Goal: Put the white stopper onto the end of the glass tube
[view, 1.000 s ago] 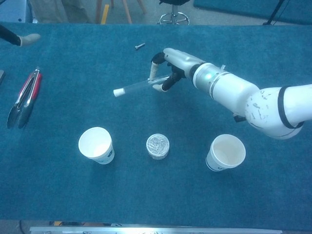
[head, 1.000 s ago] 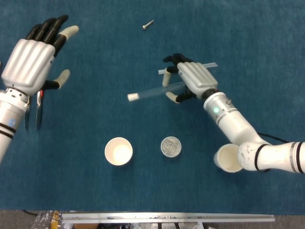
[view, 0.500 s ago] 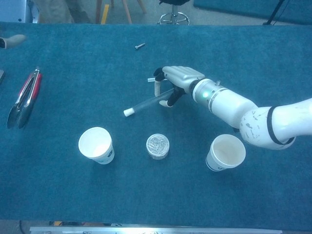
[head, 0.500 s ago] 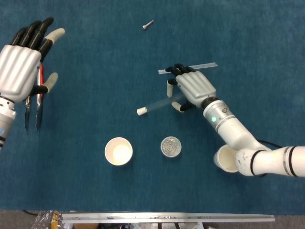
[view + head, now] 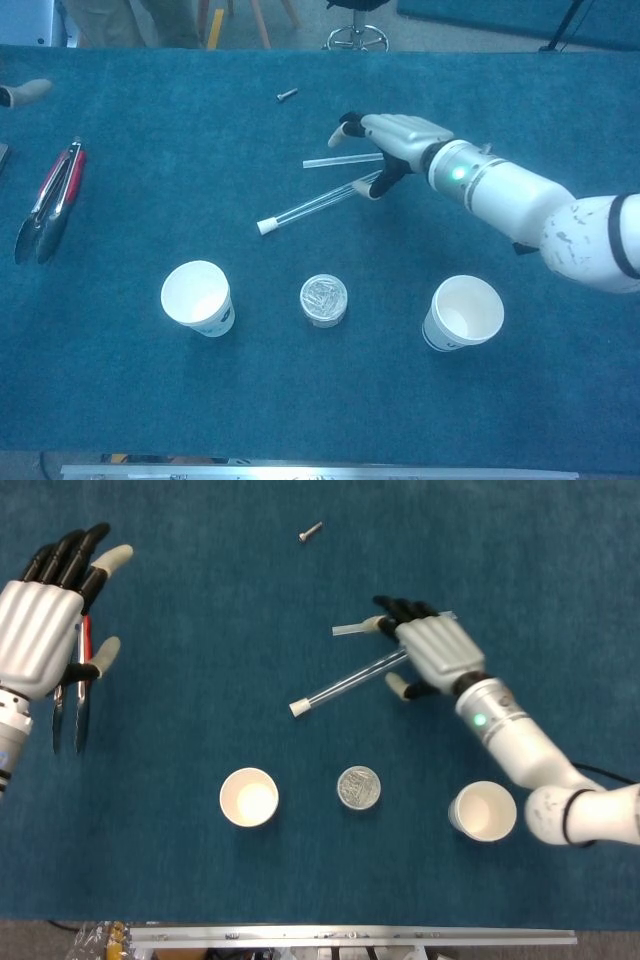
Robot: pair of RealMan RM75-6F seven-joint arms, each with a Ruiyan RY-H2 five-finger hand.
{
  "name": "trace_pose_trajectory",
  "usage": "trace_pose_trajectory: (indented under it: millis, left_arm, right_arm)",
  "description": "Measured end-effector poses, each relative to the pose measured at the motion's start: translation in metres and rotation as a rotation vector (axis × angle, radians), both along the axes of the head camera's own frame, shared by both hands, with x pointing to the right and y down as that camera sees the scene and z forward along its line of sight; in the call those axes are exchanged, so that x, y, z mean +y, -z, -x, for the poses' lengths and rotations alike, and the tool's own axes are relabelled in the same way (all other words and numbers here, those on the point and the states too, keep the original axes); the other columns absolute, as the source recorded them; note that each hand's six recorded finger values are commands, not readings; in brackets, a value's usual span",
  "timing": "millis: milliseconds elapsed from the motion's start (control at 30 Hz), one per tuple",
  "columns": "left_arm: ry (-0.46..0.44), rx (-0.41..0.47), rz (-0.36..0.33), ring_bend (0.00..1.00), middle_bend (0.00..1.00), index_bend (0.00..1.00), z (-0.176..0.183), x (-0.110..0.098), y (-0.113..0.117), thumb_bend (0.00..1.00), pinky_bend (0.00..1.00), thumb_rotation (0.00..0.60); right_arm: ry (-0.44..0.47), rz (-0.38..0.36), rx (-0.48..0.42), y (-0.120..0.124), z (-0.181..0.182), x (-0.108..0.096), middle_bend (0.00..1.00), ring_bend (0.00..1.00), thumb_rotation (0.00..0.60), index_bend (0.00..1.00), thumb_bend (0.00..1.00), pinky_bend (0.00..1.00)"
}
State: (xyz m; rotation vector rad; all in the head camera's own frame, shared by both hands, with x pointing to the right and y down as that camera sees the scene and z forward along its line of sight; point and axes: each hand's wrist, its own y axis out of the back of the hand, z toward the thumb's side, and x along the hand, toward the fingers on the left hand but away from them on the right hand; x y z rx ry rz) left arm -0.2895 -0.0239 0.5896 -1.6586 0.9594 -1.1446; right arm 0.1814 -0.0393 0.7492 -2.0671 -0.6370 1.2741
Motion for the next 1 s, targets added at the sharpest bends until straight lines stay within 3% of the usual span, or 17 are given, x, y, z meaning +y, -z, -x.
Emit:
trace_pose_trajectory:
  millis: [367,600,1000]
  left_arm:
    - [0.060,-0.080,-0.050,0.00,0.01,0.09,0.037,0.003,-0.009,0.33,0.05,0.600]
    - [0.157,-0.148,-0.068,0.00,0.01,0.09,0.080,0.008,-0.018,0.33,0.05,0.600]
    - [0.261,-0.166,-0.093,0.00,0.01,0.10,0.118,0.028,-0.021,0.33,0.05,0.600]
  right_arm:
    - [-0.192,-0.155,0.068,0.050,-0.111,-0.013,0.06,0.00,0.600,0.23,0.36,0.09]
    - [-0.297,-0.266,0.120,0.094,-0.184,0.007,0.06,0.00,0.600,0.23,0.36,0.09]
    - [-0.375,-0.384,0.157,0.142,-0.240,0.043,0.06,0.00,0.600,0.23,0.35,0.09]
